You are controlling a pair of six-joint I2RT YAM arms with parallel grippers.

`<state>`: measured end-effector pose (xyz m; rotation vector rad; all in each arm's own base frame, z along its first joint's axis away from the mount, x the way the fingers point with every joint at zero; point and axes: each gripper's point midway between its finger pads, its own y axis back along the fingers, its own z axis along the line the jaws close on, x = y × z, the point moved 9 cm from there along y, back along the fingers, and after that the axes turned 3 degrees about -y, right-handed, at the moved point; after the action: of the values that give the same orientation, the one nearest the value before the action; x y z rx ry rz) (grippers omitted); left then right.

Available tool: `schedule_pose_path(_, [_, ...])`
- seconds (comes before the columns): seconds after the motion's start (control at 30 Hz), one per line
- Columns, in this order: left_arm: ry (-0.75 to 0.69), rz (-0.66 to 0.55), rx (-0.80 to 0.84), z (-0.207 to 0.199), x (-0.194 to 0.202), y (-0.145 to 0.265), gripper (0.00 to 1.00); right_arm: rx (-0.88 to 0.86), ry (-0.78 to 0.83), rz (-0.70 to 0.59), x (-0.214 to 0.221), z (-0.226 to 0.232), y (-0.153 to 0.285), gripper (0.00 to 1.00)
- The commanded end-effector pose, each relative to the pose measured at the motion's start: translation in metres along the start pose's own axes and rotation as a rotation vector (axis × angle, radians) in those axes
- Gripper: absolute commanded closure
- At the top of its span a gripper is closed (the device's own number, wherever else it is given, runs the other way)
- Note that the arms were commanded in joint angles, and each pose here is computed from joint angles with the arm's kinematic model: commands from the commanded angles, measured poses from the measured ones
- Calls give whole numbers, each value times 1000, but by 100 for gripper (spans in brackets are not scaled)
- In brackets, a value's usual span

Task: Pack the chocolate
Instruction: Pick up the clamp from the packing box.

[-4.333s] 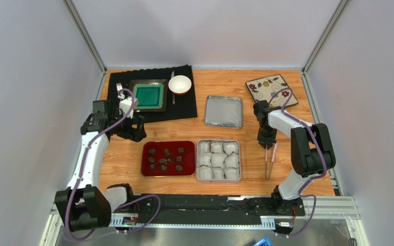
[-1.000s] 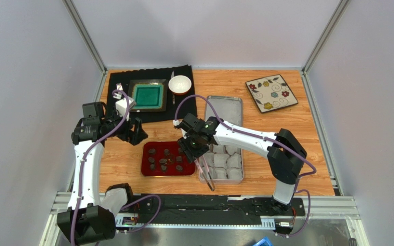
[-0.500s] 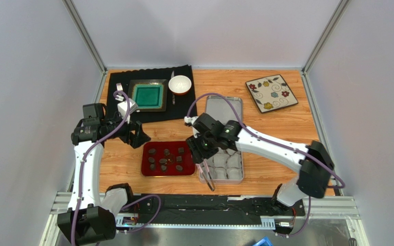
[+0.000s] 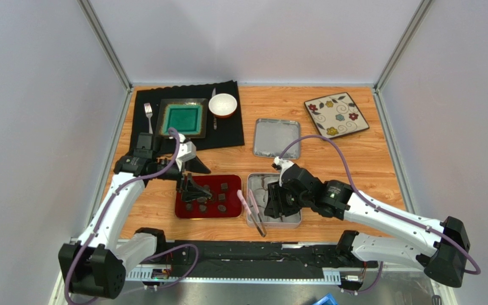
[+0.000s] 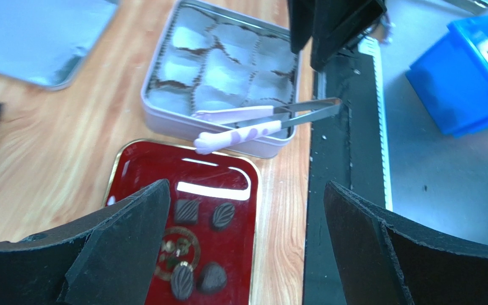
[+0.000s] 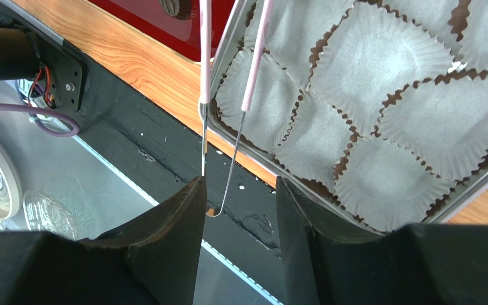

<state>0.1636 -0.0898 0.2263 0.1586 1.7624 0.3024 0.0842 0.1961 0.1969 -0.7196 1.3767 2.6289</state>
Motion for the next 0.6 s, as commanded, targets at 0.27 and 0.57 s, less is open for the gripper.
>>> schedule_pose_path(0.27, [-138,90,198,55,27,-56,1,17,-49,-96,-1,11,6,53])
schedule_pose_path(0.57, [-255,170,255,73,23,-93,2,36,-52,-101,8,15,-5,55])
